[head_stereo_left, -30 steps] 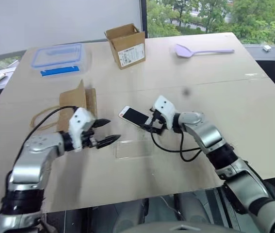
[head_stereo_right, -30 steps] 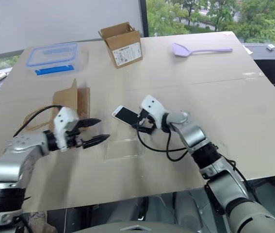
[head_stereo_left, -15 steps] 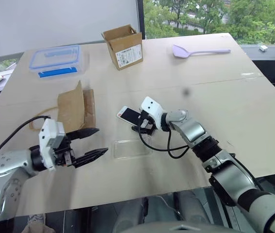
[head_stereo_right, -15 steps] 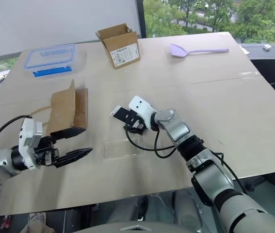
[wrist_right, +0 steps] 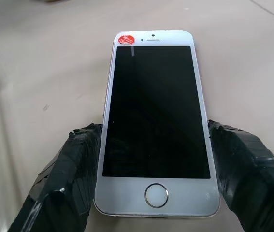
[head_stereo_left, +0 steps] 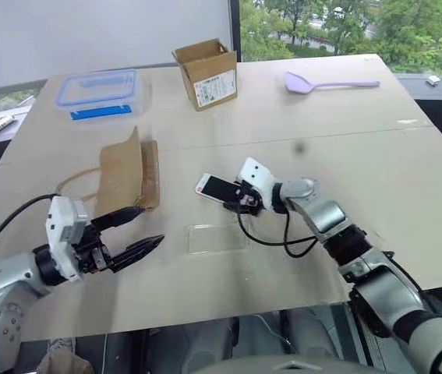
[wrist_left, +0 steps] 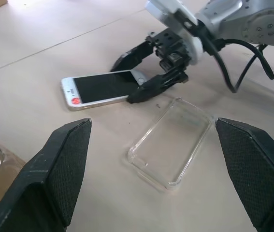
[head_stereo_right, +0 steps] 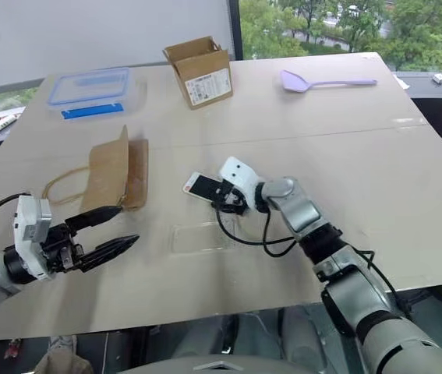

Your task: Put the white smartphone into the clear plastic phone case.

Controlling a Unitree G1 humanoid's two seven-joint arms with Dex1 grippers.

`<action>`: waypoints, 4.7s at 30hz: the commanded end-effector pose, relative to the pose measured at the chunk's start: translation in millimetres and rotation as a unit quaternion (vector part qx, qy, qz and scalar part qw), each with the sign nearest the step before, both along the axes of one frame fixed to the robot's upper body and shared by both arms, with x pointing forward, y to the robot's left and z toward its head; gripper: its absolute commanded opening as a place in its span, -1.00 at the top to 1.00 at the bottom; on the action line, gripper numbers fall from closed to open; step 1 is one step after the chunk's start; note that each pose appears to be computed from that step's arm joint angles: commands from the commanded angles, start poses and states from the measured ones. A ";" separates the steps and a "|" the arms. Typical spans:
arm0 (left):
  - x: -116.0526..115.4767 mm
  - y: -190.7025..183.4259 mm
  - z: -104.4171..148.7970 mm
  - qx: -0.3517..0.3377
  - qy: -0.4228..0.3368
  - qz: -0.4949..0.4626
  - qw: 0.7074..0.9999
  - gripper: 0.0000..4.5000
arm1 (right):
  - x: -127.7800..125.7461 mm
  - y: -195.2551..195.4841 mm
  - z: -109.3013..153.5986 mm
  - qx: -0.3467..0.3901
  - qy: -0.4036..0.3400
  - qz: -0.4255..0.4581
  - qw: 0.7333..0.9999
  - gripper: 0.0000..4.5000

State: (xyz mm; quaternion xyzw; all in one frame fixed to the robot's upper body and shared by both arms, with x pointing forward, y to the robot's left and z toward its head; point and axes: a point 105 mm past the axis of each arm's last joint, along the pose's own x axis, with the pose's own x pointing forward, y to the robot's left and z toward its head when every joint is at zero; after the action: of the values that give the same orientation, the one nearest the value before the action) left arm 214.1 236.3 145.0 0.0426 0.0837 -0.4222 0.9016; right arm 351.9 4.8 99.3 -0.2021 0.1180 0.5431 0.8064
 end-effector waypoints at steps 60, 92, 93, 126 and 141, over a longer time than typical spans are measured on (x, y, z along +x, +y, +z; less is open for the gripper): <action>20.1 -93.4 -67.9 -0.022 0.044 -0.170 0.984 -0.86 | -52.3 -47.4 50.9 -0.175 -0.148 0.190 0.955 -0.29; 7.6 -83.5 -87.9 0.025 0.043 -0.181 0.982 -0.86 | -83.8 -59.0 16.0 -0.241 -0.063 0.169 0.954 -0.29; 7.6 -83.1 -89.2 0.025 0.042 -0.180 0.982 -0.86 | -83.7 -61.4 17.0 -0.232 -0.058 0.162 0.957 -0.29; 42.6 -138.8 -87.8 0.215 -0.017 -0.410 0.886 0.54 | -71.9 -112.1 64.8 -0.127 -0.061 -0.047 0.989 -0.28; 106.1 -158.3 -33.0 0.214 -0.098 -0.340 0.910 1.00 | -81.1 -129.8 67.8 -0.120 -0.064 -0.097 0.986 -0.28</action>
State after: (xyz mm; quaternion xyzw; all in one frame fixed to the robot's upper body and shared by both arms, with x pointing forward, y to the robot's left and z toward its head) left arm 318.5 80.1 107.9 0.2977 0.0780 -0.6683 0.6773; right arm 270.5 -122.3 152.2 -0.3064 0.1777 0.4431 0.8235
